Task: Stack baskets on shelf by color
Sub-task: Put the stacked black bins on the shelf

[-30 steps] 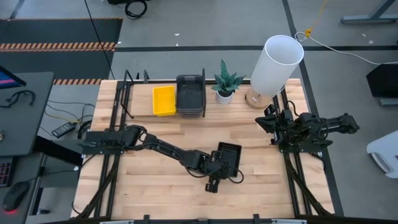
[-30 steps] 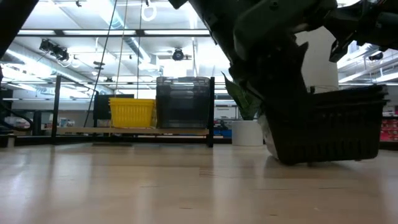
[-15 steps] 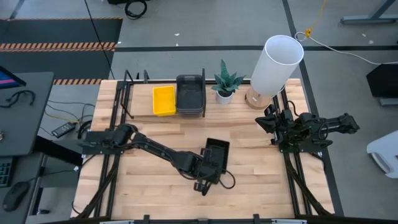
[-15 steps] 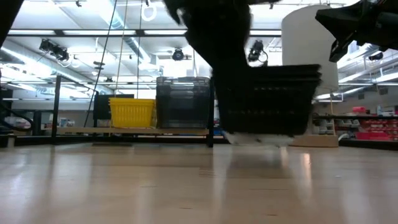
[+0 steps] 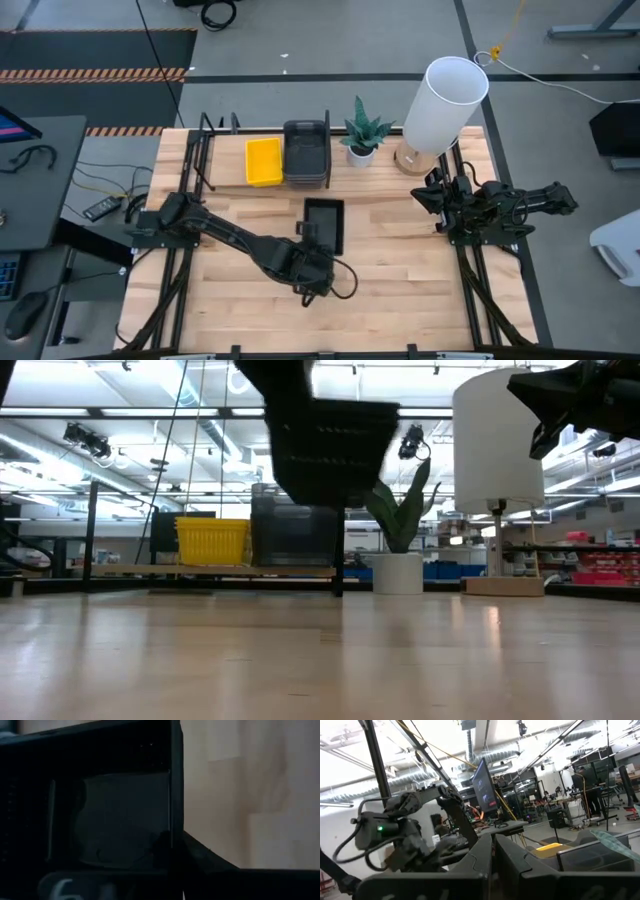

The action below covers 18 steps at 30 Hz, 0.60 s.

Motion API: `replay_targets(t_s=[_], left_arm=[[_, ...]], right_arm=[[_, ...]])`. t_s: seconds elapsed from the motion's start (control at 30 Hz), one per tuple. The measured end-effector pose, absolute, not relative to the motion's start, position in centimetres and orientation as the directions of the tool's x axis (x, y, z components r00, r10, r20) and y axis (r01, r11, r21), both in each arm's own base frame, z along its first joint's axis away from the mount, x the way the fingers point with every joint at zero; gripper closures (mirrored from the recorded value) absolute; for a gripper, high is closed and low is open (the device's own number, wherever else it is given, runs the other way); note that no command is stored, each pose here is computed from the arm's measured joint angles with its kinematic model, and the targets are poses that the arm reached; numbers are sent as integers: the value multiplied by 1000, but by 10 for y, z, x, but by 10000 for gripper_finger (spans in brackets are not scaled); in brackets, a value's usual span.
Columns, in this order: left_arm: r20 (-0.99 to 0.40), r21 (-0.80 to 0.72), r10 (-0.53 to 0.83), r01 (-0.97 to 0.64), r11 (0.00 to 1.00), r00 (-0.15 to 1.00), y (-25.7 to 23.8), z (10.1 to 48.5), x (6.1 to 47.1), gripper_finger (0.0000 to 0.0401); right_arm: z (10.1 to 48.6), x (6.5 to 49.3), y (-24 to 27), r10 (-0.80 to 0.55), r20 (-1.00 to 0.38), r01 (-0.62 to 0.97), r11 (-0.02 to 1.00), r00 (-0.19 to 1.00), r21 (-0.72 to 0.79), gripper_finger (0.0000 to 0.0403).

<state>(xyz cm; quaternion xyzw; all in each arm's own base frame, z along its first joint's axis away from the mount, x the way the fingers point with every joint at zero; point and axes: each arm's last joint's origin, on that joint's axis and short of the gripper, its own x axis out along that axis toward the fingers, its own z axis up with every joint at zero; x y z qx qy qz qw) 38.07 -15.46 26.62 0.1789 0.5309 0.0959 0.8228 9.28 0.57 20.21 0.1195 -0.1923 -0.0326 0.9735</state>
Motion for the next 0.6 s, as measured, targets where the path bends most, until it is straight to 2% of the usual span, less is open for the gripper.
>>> replay_targets(t_s=[0.1,0.6], left_arm=[[-821,430,394,-6,903,413,-146,273,360,382],[-812,312,396,-254,915,430,-82,302,220,382]], right_arm=[[202,93,6,-109,366,17,969,924,245,376],[202,93,6,-110,367,18,969,924,245,376]])
